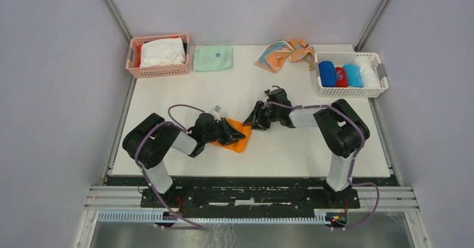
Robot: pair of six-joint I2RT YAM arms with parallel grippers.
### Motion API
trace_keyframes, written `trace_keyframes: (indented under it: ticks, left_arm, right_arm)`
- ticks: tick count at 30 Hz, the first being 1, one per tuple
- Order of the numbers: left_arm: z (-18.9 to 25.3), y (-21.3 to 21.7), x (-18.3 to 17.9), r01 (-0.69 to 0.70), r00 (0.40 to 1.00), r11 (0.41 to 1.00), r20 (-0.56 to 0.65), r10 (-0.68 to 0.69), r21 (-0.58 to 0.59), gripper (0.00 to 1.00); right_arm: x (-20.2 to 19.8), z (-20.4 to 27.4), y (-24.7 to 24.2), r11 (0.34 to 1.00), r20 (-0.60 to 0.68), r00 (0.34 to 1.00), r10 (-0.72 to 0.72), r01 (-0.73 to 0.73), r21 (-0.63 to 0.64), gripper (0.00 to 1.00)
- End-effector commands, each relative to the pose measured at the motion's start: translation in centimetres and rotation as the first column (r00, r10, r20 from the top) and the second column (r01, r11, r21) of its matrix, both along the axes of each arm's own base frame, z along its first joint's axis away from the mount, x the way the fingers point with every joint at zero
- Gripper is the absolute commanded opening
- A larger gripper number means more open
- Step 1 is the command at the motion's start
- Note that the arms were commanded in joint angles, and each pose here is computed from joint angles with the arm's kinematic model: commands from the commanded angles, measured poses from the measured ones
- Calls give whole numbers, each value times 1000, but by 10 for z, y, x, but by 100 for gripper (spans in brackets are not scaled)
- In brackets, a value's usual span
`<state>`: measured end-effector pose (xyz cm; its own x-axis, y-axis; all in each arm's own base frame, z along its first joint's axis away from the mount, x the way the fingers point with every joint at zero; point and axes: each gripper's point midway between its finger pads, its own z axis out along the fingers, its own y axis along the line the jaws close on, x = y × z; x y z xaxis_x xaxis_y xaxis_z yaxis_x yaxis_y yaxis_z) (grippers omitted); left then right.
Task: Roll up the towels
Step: Roll the towel at the center of the board.
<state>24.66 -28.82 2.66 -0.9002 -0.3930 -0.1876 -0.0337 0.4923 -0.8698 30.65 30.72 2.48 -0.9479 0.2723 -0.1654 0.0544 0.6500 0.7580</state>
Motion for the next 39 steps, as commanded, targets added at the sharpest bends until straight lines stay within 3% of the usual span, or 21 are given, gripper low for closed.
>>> trace_keyframes:
  ticks: [1, 6, 11, 18, 23, 27, 32, 39]
  left_arm:
    - [-25, 9, -17, -2, 994, 999, -113, 7, 44, 5]
    - [-21, 14, -12, 12, 998, 993, -63, -5, 118, 20]
    - [-17, 32, -7, -14, 1000, 968, -16, 19, 249, 41]
    - [18, 47, -5, -53, 990, 913, 139, -4, 404, 59]
    - [65, 30, -8, -155, 918, 798, 384, -102, 583, 60]
    - [83, 8, -18, -207, 846, 698, 483, -224, 685, 61]
    - [81, -36, -34, -255, 745, 564, 531, -404, 786, 61]
    - [62, -71, -35, -338, 662, 408, 523, -537, 848, 61]
  right_arm:
    - [-6, -31, -16, 987, -28, 1000, 0, -5, -162, 40]
    - [-2, -25, -34, 953, -12, 1000, -18, 14, -303, 22]
    - [-2, -14, -55, 886, 14, 1000, -19, 23, -463, 17]
    - [-3, -2, -72, 802, 57, 998, -42, 67, -593, 15]
    - [-3, 7, -76, 760, 56, 995, -85, 101, -642, 15]
    - [-7, 7, -79, 741, 25, 994, -109, 98, -665, 15]
    - [-9, 7, -83, 722, 2, 992, -123, 91, -686, 15]
    - [-12, 7, -84, 713, -19, 993, -120, 73, -697, 15]
